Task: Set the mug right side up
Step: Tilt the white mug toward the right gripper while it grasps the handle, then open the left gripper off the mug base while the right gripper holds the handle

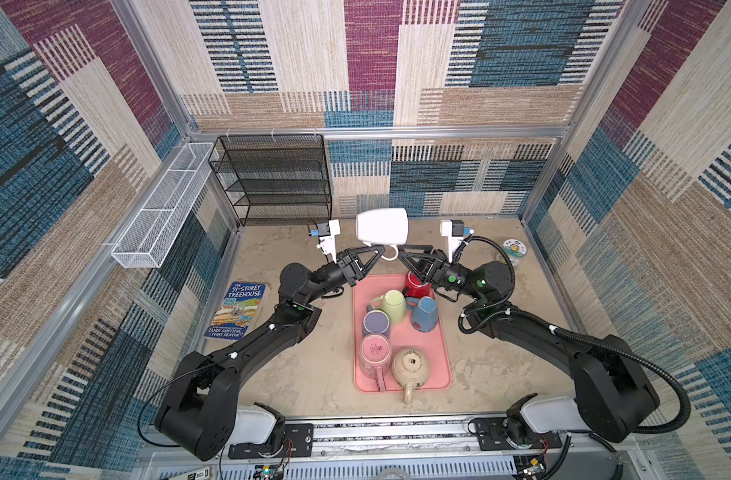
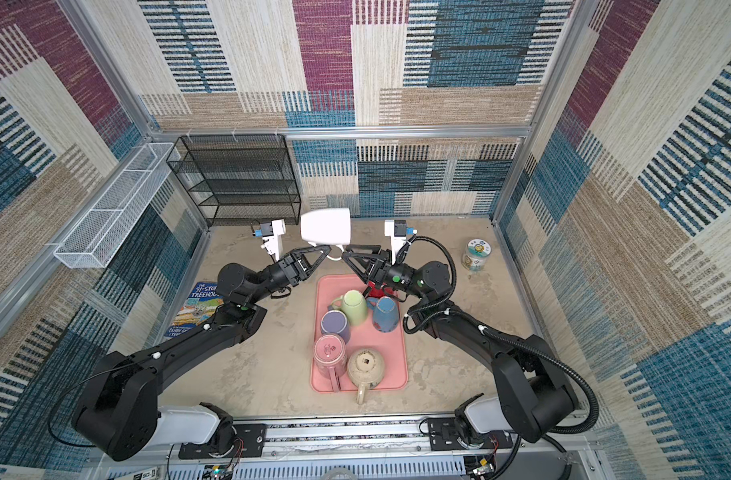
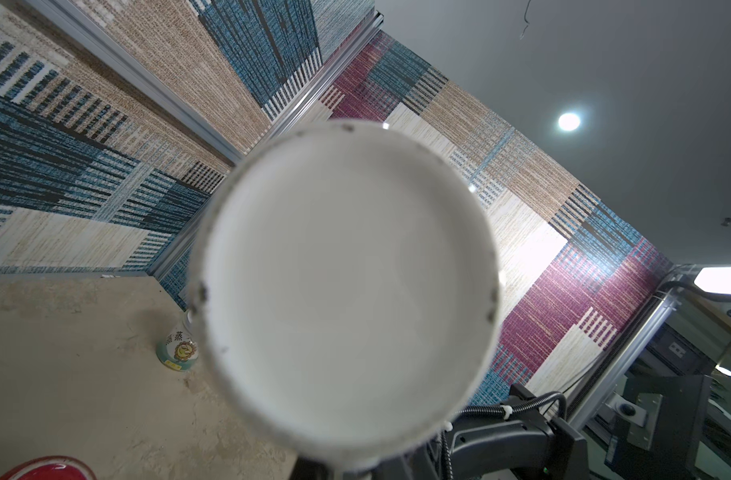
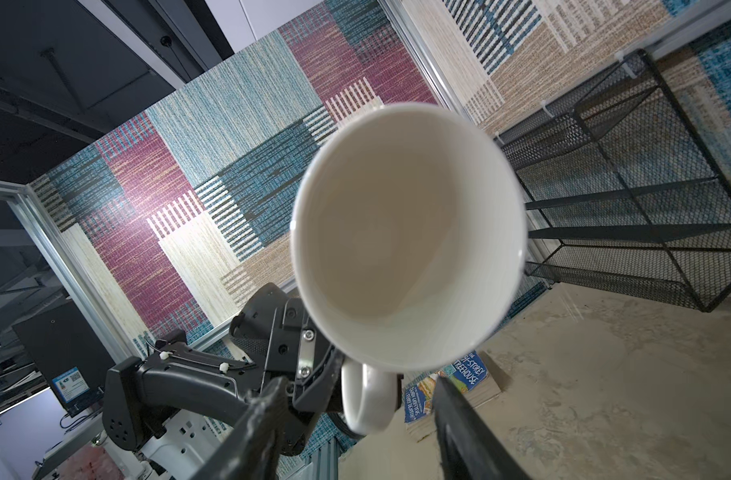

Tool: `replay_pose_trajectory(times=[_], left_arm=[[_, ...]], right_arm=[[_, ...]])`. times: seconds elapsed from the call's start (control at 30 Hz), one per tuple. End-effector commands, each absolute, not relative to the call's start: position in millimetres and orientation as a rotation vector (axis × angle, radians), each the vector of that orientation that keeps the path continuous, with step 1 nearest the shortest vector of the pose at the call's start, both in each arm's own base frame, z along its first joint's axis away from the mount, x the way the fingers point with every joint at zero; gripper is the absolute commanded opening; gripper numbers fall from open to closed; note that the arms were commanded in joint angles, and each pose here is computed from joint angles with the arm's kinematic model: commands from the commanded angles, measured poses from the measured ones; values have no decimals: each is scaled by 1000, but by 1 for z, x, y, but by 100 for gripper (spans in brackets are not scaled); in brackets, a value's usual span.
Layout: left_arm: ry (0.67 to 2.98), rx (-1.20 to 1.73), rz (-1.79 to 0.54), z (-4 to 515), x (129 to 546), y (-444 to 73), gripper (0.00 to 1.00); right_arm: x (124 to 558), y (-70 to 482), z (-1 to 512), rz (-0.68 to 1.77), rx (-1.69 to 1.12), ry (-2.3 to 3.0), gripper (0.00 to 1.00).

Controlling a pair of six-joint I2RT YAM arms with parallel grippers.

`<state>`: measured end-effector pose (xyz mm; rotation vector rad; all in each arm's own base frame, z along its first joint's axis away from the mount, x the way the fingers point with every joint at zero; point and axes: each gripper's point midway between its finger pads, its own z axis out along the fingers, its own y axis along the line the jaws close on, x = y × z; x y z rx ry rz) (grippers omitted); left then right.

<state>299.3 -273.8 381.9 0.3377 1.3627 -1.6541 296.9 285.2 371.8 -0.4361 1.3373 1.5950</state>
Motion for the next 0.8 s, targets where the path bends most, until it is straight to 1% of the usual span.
replay_pose_trajectory(times=[0.0,0.23,0.47,0.6,0.67,0.77], left_arm=[[1231,398,-1656,410,285,-269,0],[1235,408,-1664,402,287,-278,0],[1245,408,-1676,392,290,-284,0],[1251,429,-1680,389,291,-288,0],[1258,428,-1682,386,291,-289,0],[1268,426,-1682,382,292,-290,0]], right_arm=[[297,289,374,1627,-451,1346,52],[298,294,383,1662,-479,1322,45],[298,295,388,1699,-472,1307,32],[297,295,389,1719,-474,1289,29],[298,295,389,1713,-472,1286,25],[299,295,391,1709,-476,1293,10]])
